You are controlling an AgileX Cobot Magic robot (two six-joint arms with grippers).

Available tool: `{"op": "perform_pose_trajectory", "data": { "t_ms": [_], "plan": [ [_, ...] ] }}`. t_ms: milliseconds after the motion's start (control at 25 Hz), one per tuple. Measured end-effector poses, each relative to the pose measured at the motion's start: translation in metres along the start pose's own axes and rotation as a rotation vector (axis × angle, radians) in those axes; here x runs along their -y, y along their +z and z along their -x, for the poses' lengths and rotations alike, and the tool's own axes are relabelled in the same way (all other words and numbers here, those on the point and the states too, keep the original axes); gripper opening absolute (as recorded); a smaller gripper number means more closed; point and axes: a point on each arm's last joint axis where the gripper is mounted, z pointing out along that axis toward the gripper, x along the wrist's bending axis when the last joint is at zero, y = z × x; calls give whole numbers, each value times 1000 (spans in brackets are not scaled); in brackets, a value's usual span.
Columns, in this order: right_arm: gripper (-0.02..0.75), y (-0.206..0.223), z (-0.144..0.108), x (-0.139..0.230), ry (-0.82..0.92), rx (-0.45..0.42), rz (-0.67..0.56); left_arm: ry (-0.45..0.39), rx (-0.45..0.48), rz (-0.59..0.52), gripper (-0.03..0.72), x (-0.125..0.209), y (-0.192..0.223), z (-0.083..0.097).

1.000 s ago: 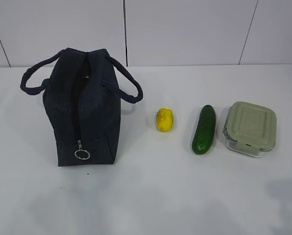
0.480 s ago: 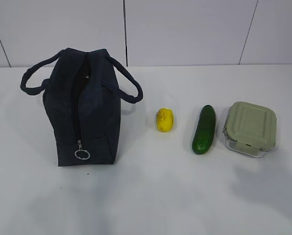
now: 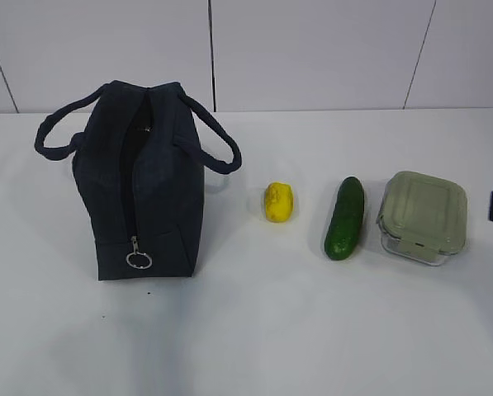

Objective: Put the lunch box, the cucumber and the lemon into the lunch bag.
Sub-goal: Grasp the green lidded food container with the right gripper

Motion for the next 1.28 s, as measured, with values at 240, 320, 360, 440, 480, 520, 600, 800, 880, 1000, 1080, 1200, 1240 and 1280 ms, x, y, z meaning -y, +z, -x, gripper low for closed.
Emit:
{"op": "perform_pose_trajectory", "data": {
  "t_ms": [240,320,360,440,480,520,600,800,880,1000,1080,1200,1240,1280],
  "plan": [
    [474,54,11,-25,74,-156,-93,0,0,0,239,0,0,0],
    [474,68,21,-37,116,-199,-107,0,0,0,239,0,0,0],
    [474,74,30,-41,136,-216,-119,0,0,0,239,0,0,0],
    [474,78,54,-53,210,-242,-102,0,0,0,239,0,0,0],
    [474,78,67,-56,245,-261,-103,0,0,0,239,0,0,0],
    [474,77,83,-59,295,-265,-88,0,0,0,239,0,0,0],
    [474,77,106,-59,370,-289,-75,1,-2,0,239,0,0,0],
    [474,90,142,-48,451,-308,-106,1,-2,0,239,0,0,0],
    [474,92,150,-45,455,-303,-118,1,-2,0,239,0,0,0],
    [475,94,157,-41,432,-293,-123,1,-2,0,239,0,0,0],
    [478,95,162,-39,422,-274,-122,1,-2,0,239,0,0,0],
    [526,98,168,-37,424,-253,-124,1,-2,0,239,0,0,0],
    [557,99,170,-36,424,-253,-127,1,-2,0,239,0,0,0],
    [587,101,171,-34,428,-253,-132,1,-2,0,239,0,0,0]
  ]
}}
